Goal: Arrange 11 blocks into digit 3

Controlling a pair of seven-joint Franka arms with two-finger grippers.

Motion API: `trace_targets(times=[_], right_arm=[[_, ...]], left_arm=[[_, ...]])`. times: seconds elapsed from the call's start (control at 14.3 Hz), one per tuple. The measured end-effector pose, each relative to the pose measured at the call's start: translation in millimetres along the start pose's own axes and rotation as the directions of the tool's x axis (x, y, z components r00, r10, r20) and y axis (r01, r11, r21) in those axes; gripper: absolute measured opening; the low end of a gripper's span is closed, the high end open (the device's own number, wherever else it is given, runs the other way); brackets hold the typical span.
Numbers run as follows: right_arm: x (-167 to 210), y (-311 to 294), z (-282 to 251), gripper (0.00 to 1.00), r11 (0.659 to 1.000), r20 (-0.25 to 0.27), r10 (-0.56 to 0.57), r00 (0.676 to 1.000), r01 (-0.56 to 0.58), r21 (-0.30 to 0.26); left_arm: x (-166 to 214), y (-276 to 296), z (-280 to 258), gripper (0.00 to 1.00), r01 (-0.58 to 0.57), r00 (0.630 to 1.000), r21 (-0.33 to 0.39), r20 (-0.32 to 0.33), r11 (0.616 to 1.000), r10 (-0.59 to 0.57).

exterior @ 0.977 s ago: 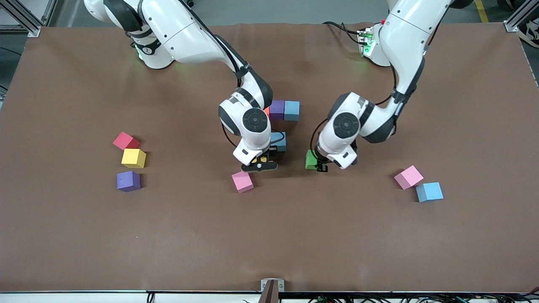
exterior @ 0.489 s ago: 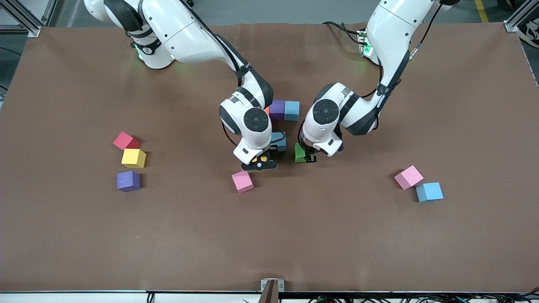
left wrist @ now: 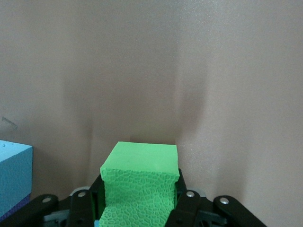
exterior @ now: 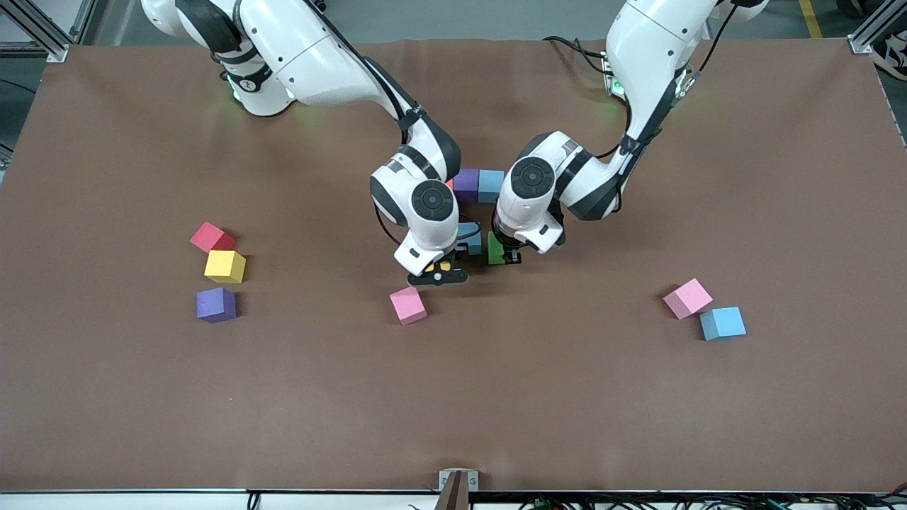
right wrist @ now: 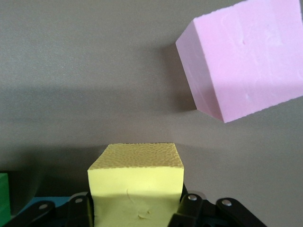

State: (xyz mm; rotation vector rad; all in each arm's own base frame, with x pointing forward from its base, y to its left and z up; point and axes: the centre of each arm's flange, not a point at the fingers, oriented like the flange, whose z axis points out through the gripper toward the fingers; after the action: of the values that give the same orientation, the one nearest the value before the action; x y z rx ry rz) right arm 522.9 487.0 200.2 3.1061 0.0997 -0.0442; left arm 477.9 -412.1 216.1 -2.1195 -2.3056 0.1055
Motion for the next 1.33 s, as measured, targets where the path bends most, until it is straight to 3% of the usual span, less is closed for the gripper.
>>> trace_targets(times=[0.28,0.63,0.91,1.33], right_arm=[[4,1,-4,1.0,1.0,-0.004,0.005,1.0,-0.005,0.004],[19,9,-39,1.0,0.999,0.055,0.047,0.997,-0.047,-0.006],[30,18,-60,1.0,0.999,0.041,0.045,0.998,-0.045,0.008],[62,72,-91,1.0,0.988,0.04,-0.155,0.987,0.154,0.019]], left_arm=[[-1,-1,0,0.56,-0.002,1.0,-0.001,0.001,1.0,0.002],[-10,-12,3,0.56,-0.01,1.0,-0.002,0.002,1.0,0.01],[-13,-18,5,0.56,-0.011,1.0,0.0,0.001,1.0,0.011],[-11,-20,8,0.56,-0.012,1.0,0.004,-0.003,1.0,0.012]])
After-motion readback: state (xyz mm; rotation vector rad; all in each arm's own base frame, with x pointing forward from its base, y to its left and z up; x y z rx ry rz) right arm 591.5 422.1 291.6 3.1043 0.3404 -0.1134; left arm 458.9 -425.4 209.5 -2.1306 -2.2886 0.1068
